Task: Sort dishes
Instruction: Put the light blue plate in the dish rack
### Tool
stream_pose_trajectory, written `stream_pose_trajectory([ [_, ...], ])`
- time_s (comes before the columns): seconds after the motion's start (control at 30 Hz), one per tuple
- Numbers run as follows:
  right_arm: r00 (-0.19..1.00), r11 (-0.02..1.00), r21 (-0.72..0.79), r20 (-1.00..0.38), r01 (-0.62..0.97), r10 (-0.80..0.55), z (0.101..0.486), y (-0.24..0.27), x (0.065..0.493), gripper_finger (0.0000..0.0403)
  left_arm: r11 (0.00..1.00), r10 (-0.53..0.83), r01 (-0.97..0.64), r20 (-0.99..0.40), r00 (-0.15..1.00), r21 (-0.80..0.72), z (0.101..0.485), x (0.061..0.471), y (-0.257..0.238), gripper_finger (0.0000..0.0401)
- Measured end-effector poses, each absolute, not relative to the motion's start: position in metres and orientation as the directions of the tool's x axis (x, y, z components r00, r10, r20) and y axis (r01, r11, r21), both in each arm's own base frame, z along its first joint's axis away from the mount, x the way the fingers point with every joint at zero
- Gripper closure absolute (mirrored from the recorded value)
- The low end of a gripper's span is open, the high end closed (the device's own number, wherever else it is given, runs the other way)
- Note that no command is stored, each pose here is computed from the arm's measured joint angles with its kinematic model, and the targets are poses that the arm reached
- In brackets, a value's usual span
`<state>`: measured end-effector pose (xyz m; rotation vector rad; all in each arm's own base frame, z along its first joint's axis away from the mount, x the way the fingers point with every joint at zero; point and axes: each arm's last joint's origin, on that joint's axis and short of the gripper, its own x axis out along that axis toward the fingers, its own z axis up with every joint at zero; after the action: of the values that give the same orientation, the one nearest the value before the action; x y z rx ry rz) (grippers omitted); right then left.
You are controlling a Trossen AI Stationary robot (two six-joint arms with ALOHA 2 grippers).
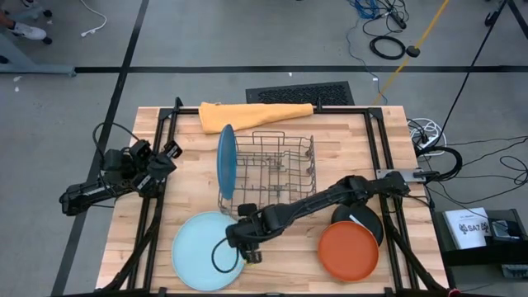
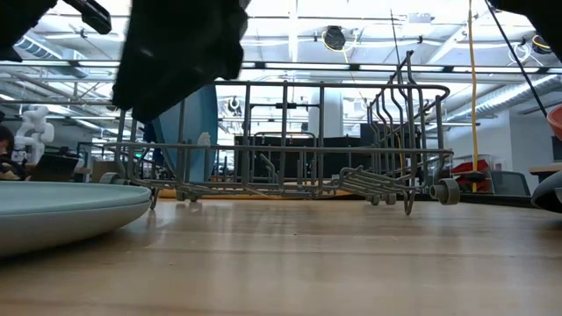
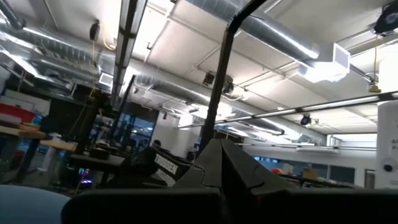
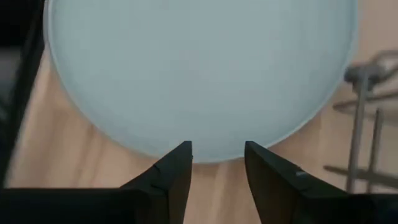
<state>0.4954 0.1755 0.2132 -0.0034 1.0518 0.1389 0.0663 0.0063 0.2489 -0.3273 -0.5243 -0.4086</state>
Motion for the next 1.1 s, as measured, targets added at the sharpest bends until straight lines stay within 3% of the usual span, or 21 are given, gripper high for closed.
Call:
stream_pose_trajectory([
  [0.13, 0.516, 0.979, 0.176, -0.851, 0.104, 0.098, 0.216, 0.177, 0.497, 0.0245, 0.864, -0.313, 0.469, 0.532, 0.786, -0.185, 0.249, 0.066, 0.006, 0.0401],
  [0.3, 0.538, 0.898, 0.204, -0.842, 0.389, -0.041, 0.213, 0.188, 0.491, 0.0208, 0.853, -0.36, 0.499, 0.517, 0.777, -0.156, 0.248, 0.066, 0.004, 0.0401],
  [0.5, 0.529, 0.785, 0.271, -0.845, 0.558, -0.084, 0.198, 0.205, 0.487, 0.0213, 0.847, -0.398, 0.519, 0.506, 0.765, -0.118, 0.249, 0.065, 0.003, 0.0401],
  [0.73, 0.574, 0.758, 0.272, -0.803, 0.593, -0.161, 0.197, 0.219, 0.483, 0.0235, 0.825, -0.443, 0.556, 0.497, 0.746, -0.098, 0.249, 0.064, 0.001, 0.0401],
  [1.1, 0.633, 0.876, 0.164, -0.751, 0.454, -0.188, 0.235, 0.202, 0.482, 0.0233, 0.814, -0.454, 0.57, 0.493, 0.742, -0.108, 0.249, 0.064, 0.001, 0.0401],
])
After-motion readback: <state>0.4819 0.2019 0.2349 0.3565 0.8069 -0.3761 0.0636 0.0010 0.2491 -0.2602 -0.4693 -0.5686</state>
